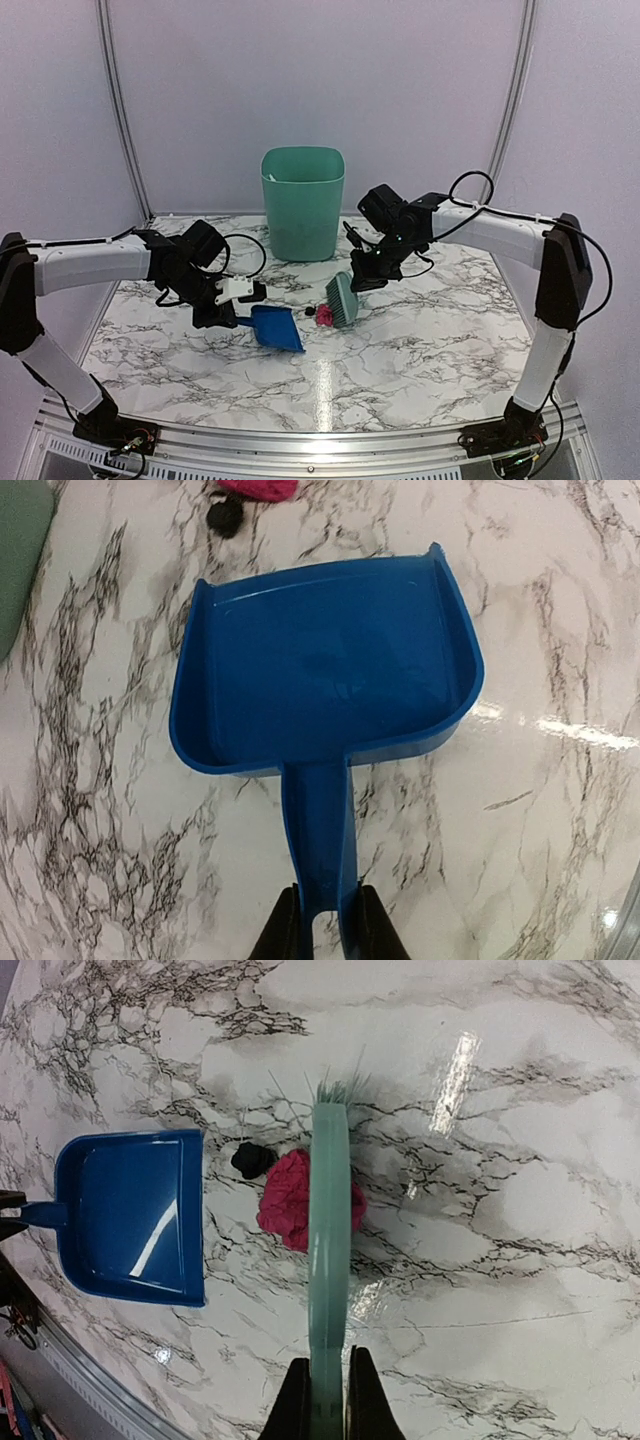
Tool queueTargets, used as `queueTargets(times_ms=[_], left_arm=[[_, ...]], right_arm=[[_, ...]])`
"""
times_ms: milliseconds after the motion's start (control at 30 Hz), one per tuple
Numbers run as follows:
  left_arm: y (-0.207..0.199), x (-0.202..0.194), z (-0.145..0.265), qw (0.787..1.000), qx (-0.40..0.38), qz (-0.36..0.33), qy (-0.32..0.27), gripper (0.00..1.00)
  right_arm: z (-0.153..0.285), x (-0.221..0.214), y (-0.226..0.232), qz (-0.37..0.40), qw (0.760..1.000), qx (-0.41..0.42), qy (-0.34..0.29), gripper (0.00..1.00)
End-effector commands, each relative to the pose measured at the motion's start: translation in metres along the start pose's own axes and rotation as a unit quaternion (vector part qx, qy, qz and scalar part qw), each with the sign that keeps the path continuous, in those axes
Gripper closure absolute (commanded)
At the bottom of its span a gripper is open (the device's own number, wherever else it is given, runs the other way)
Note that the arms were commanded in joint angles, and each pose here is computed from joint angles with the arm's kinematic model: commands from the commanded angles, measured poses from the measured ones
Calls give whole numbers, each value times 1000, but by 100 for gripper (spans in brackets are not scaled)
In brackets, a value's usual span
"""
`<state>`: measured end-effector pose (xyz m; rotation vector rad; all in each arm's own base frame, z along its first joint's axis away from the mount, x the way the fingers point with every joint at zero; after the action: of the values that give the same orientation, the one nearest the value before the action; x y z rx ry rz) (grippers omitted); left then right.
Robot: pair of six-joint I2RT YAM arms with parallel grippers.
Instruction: Sweep away the paper scraps from the table
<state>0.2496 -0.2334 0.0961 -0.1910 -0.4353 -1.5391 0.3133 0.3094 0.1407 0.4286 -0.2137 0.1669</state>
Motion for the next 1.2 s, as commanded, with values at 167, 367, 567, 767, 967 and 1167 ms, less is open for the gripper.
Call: queueTargets(times_ms=[167,367,567,767,967,1167], left_arm=[[20,-14,-9,999,-14,28,35,100],[33,-3,-23,999,-25,12,34,100],[31,-2,-29,999,-38,12,32,100],[23,-2,-31,998,-51,16,22,100],[25,8,-29,998,-35,44,-10,100],[21,1,-28,998,-30,62,-3,100]], right_arm=[[-3,13,15,21,1000,11,0,100],[-12,12,23,40,999,23,20,100],[-15,16,39,67,997,41,25,100],[-16,25,53,92,994,58,24,100],[-14,23,62,114,991,71,29,100],[9,28,68,127,990,67,8,100]])
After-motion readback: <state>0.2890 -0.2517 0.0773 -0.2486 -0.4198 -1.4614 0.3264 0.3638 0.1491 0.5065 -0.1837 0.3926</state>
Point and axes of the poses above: each gripper's point midway between its finger pads, its own z axis back along the fingers, its own y axis along the line the jaws close on, x = y × z, the point moved 1 cm from there along z, back along the fingers, and after that the axes turned 8 degrees about -z, right-handed, at the moved point
